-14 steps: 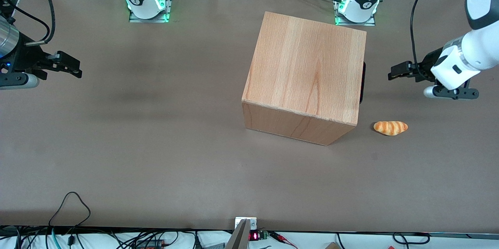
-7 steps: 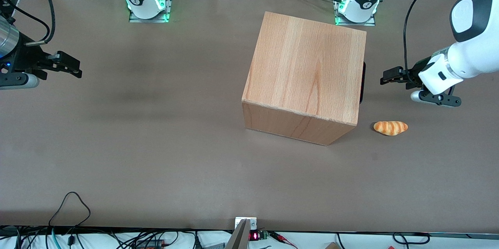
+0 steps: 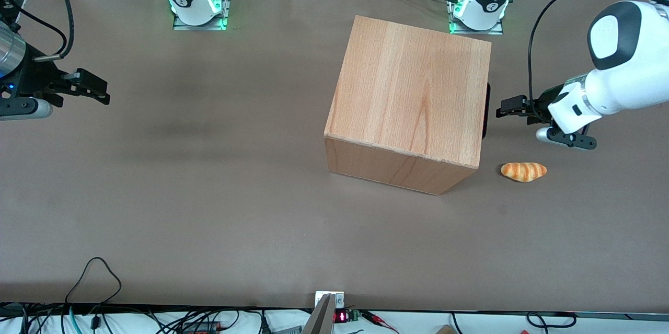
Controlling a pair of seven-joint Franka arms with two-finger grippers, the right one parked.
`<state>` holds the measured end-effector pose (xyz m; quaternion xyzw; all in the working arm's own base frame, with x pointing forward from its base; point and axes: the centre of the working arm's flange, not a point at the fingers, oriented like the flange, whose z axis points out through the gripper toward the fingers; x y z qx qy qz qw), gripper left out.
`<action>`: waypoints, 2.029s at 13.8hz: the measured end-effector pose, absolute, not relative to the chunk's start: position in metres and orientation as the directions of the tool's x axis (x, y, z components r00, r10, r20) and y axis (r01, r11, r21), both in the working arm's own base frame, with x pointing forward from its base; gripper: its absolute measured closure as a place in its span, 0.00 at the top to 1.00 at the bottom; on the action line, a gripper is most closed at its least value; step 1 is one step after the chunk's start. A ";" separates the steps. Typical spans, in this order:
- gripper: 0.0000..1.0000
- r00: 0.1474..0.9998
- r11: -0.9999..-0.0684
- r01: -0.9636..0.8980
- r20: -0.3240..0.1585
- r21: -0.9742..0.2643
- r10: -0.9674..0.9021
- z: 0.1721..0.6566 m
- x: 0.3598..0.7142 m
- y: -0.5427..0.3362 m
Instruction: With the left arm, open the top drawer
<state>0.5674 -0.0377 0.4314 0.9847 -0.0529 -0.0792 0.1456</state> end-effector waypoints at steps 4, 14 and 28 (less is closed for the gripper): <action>1.00 0.980 -0.951 -0.086 -0.144 0.297 -0.134 0.428 0.567 -0.042; 1.00 0.978 -0.940 -0.078 -0.155 0.333 -0.137 0.413 0.566 -0.056; 1.00 0.980 -0.943 -0.071 -0.154 0.326 -0.127 0.391 0.571 -0.058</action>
